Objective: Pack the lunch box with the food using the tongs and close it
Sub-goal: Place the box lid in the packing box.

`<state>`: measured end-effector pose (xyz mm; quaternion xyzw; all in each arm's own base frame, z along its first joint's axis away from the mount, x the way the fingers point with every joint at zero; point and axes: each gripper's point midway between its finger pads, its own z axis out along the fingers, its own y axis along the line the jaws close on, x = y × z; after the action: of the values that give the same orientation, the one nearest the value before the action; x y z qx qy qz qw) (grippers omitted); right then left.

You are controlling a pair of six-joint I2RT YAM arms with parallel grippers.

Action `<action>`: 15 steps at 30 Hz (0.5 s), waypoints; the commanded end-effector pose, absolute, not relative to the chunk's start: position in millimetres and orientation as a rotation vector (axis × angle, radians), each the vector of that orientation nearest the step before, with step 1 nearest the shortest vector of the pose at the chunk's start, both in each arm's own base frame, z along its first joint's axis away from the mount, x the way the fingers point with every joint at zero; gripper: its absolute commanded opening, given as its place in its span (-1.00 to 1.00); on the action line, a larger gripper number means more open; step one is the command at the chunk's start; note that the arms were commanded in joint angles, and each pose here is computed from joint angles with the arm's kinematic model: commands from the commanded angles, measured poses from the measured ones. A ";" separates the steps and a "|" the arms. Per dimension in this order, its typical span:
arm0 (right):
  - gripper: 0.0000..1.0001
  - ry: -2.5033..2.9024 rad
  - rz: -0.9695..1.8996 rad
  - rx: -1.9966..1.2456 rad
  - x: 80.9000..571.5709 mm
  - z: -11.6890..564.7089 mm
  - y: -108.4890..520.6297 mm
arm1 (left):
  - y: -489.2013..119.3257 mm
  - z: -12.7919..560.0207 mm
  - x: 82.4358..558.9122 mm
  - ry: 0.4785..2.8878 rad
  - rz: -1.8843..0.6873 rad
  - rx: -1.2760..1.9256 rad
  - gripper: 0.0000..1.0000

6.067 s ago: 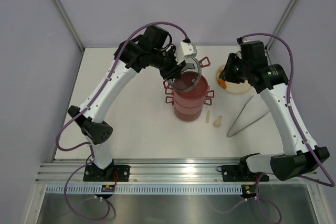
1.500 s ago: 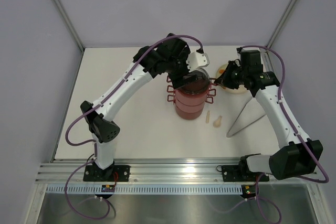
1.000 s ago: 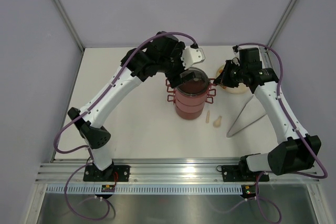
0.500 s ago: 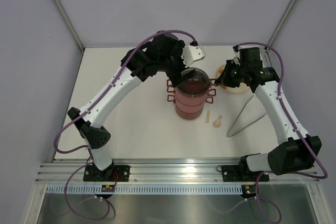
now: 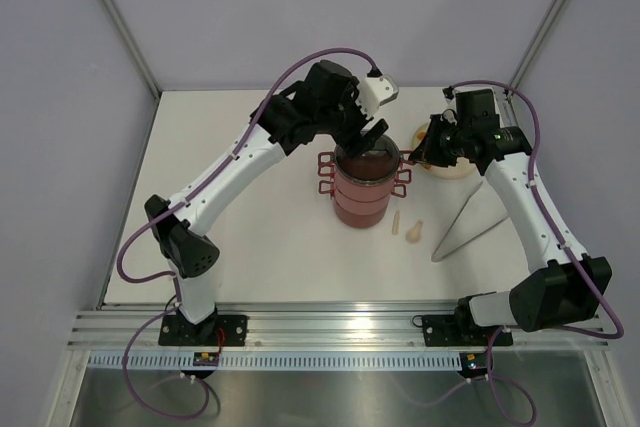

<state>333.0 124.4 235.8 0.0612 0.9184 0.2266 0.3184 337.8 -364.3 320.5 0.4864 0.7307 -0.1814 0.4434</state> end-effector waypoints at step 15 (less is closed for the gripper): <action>0.15 2.289 0.527 0.150 332.1 299.1 110.8 | -367.6 369.3 347.1 1.711 -0.503 1.004 0.65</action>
<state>336.1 118.3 268.7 0.0632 0.9105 0.2150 0.3475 347.7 -374.1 324.1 0.4460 0.7389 -0.1990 0.4642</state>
